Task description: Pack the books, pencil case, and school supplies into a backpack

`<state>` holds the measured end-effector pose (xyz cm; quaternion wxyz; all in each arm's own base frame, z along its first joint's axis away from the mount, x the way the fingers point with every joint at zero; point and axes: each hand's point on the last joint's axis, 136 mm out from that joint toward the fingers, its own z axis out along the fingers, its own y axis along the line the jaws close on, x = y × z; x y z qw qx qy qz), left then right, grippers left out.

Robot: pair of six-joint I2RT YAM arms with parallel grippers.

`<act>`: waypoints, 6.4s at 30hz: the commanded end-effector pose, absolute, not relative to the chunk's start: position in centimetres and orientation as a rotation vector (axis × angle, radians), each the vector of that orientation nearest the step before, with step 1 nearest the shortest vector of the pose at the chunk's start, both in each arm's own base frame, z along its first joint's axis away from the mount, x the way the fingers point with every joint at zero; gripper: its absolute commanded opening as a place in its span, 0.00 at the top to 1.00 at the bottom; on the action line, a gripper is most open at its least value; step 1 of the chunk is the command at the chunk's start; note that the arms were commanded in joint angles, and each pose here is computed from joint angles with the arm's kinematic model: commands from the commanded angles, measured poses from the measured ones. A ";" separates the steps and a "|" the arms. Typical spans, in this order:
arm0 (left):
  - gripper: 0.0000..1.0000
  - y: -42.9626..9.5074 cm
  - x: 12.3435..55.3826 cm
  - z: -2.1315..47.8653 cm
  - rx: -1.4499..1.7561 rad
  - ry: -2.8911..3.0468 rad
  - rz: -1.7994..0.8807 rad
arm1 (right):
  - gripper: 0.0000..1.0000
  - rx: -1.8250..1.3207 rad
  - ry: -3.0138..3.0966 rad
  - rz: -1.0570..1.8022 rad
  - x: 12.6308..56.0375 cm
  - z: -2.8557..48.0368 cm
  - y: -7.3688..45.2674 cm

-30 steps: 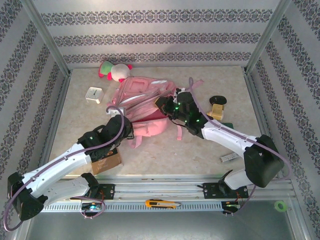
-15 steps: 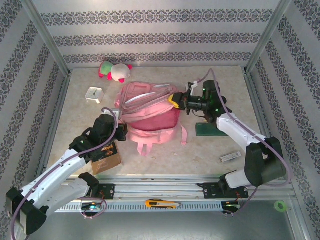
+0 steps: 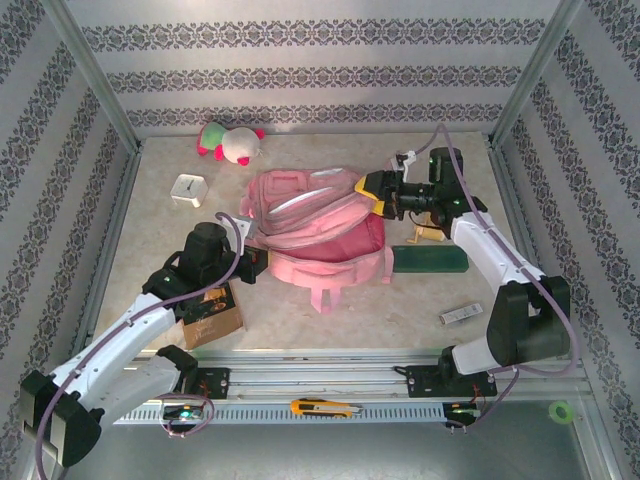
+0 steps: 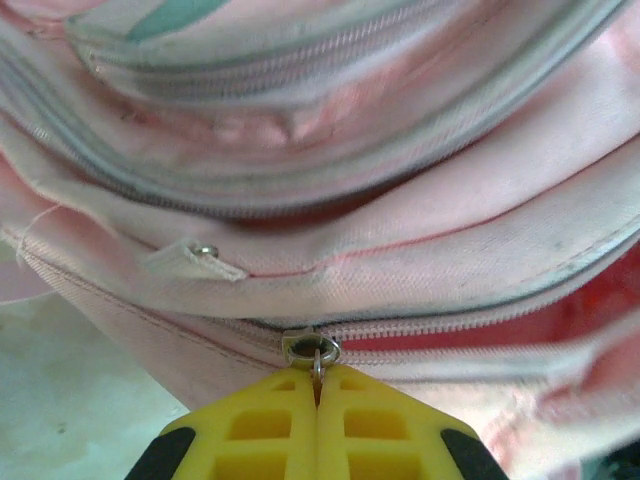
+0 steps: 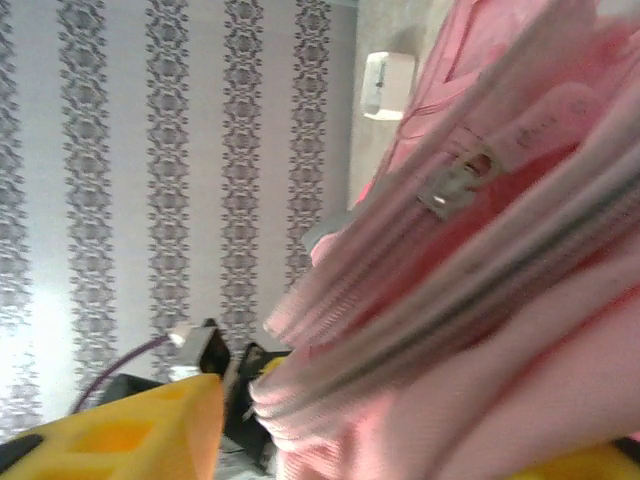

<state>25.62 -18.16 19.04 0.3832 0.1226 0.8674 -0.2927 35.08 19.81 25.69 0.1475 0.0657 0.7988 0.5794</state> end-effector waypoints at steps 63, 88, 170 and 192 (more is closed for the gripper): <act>0.76 -10.4 41.1 14.7 0.024 2.267 -0.408 | 1.00 -1.702 1.525 0.678 25.3 24.4 27.9; 0.06 -0.7 25.1 14.3 -0.850 2.633 -0.271 | 0.34 -0.812 2.271 0.850 27.6 23.5 34.5; 0.14 -0.9 20.0 1.6 -1.177 2.761 -0.307 | 0.43 -0.524 3.061 0.936 22.5 1.6 46.7; 0.06 -1.2 22.4 1.9 -1.110 2.614 -0.428 | 0.63 -0.513 3.093 0.904 22.2 0.6 46.8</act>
